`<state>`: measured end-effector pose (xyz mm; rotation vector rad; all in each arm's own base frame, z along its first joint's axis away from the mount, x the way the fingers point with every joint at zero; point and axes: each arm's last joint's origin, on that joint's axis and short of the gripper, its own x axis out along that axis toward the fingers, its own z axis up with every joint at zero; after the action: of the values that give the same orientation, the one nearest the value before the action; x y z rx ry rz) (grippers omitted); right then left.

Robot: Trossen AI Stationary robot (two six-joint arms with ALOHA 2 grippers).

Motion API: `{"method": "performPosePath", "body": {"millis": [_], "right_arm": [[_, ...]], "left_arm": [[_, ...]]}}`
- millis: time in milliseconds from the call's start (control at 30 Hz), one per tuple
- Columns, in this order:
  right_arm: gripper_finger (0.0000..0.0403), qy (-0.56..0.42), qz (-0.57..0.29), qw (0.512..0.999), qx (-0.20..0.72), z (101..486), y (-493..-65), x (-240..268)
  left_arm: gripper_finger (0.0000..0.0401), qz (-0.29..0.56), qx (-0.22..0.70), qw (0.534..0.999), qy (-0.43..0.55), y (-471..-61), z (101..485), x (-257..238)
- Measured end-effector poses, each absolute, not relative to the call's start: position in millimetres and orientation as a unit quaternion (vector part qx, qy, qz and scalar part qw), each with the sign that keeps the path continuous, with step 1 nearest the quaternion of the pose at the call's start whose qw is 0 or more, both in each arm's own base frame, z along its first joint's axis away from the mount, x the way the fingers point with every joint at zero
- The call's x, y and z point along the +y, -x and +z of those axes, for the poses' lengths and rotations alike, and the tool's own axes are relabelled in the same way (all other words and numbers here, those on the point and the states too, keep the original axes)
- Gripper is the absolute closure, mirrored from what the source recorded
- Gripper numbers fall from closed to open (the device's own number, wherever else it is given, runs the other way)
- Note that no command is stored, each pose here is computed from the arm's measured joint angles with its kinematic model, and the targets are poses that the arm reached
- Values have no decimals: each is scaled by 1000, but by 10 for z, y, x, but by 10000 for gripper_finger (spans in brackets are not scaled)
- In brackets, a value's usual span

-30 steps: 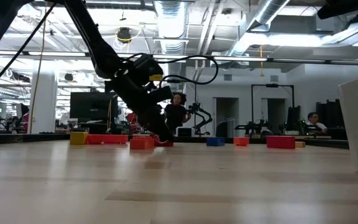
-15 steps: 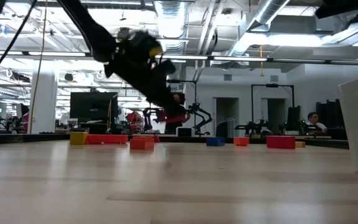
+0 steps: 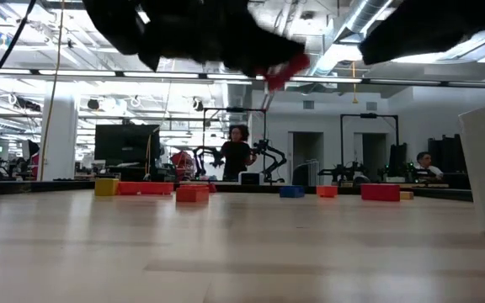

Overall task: Sort blocks by size
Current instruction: Put the large red wooden block into the gray bin

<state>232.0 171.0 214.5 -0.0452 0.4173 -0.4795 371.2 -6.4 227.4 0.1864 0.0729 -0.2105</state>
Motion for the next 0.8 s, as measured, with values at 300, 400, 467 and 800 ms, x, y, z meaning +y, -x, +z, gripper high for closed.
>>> {"method": "performPosePath", "body": {"millis": [300,400,467,800], "right_arm": [[157,39,-195,962,185,2275,-2580,1614],[156,36,-185,966,176,2311,-2641,1580],[155,29,-170,969,175,2329,-2682,1555],[155,37,-116,984,134,2462,-2797,1535]], "left_arm": [[282,-152,-73,980,-101,-3675,2475,-507],[282,-156,-84,979,-104,-3660,2494,-597],[282,-147,-89,978,-114,-3651,2501,-646],[282,-132,-122,976,-127,-3628,2551,-751]]}}
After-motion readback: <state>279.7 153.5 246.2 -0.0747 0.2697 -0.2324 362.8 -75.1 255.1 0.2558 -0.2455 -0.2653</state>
